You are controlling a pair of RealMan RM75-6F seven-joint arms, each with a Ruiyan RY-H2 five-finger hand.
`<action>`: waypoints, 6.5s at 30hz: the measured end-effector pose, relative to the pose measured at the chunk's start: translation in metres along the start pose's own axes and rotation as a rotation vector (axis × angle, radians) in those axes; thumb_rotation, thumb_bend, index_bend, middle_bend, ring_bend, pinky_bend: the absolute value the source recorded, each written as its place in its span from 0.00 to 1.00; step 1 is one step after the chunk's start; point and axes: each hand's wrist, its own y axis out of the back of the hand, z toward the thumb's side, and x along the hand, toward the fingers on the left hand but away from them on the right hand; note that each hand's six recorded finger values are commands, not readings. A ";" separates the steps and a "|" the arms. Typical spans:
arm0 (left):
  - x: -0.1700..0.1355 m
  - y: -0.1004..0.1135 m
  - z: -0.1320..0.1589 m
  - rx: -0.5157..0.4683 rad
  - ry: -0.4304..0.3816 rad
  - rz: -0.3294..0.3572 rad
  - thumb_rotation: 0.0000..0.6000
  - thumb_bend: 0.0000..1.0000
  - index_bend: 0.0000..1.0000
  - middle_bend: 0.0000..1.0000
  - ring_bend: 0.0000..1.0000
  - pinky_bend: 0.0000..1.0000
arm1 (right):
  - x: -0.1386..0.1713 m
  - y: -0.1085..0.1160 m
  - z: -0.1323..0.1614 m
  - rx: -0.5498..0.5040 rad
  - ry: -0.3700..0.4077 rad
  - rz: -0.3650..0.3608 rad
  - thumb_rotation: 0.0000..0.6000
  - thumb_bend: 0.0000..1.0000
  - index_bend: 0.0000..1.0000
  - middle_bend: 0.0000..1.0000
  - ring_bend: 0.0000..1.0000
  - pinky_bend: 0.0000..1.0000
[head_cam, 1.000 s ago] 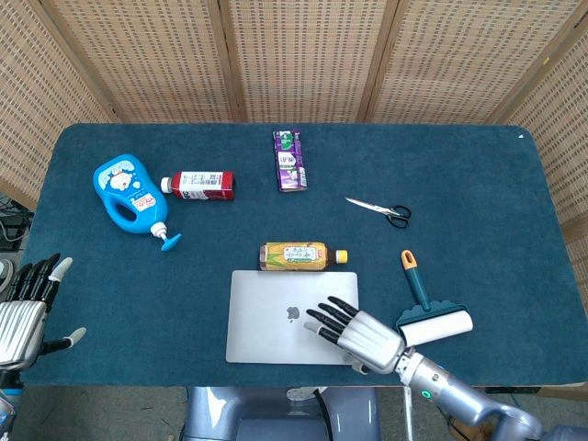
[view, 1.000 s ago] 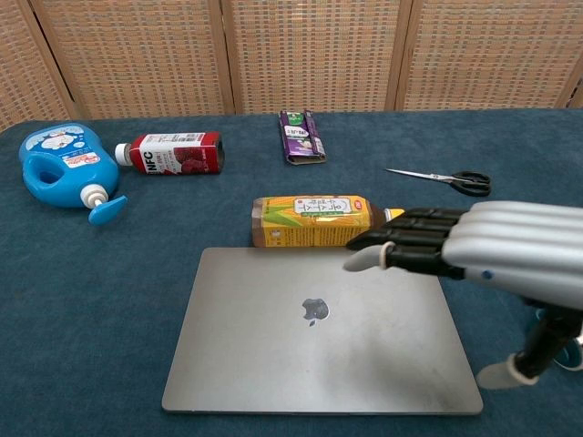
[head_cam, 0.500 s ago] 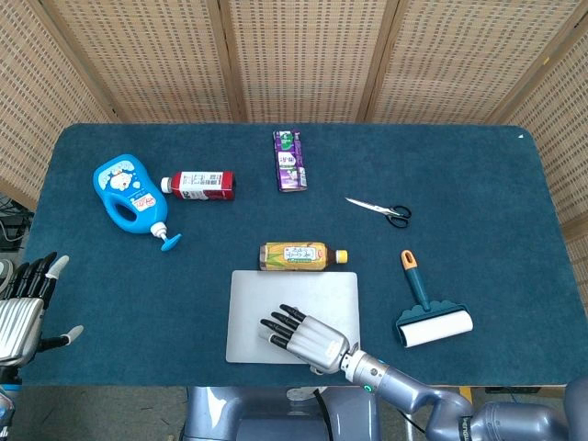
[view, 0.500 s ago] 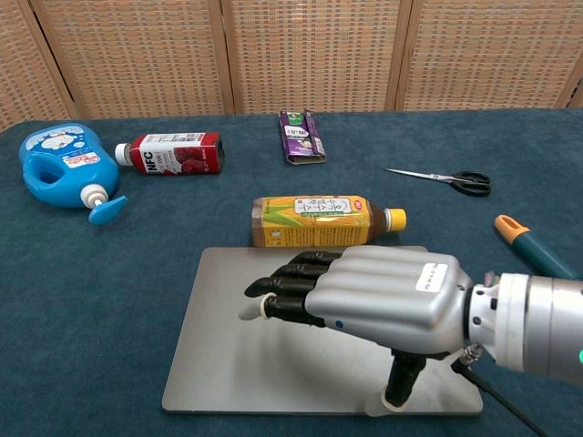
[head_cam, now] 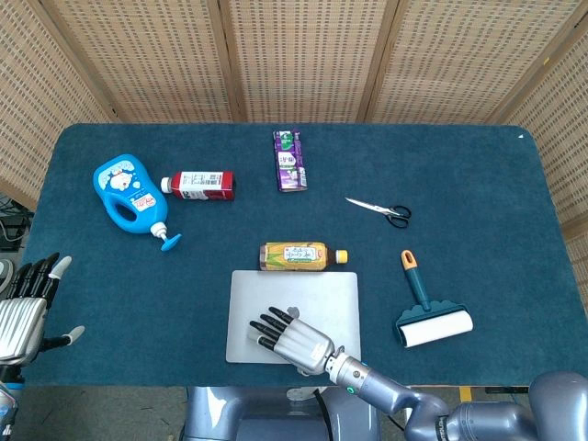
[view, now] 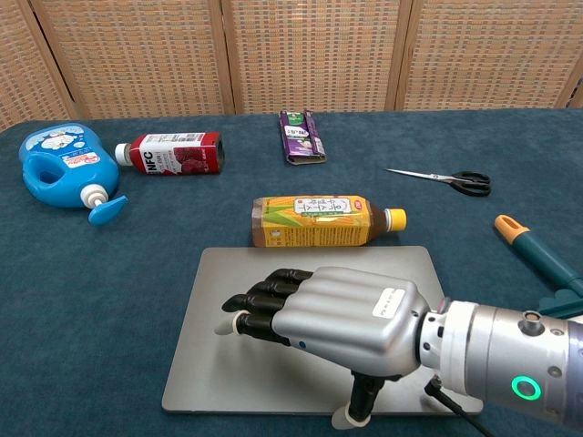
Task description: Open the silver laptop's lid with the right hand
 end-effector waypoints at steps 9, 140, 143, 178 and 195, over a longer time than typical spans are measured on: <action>0.001 0.001 -0.001 -0.006 0.001 0.000 1.00 0.00 0.00 0.00 0.00 0.00 | -0.009 -0.004 0.005 0.013 -0.024 -0.019 1.00 0.27 0.05 0.00 0.00 0.00; 0.084 -0.179 0.218 0.032 -0.844 -0.190 1.00 0.80 0.57 0.32 0.39 0.42 | 0.030 0.081 -0.097 0.303 -0.358 -0.404 1.00 0.73 0.08 0.10 0.01 0.10; 0.084 -0.181 0.218 0.035 -0.840 -0.194 1.00 0.80 0.57 0.32 0.39 0.42 | 0.035 0.085 -0.109 0.307 -0.391 -0.406 1.00 0.72 0.08 0.10 0.01 0.10; 0.084 -0.186 0.218 0.041 -0.827 -0.200 1.00 0.80 0.56 0.32 0.39 0.42 | 0.035 0.133 -0.172 0.225 -0.582 -0.433 1.00 0.69 0.09 0.10 0.01 0.10; 0.086 -0.179 0.215 0.011 -0.816 -0.183 1.00 0.79 0.54 0.29 0.39 0.40 | 0.030 0.139 -0.180 0.205 -0.635 -0.432 1.00 0.68 0.09 0.10 0.01 0.10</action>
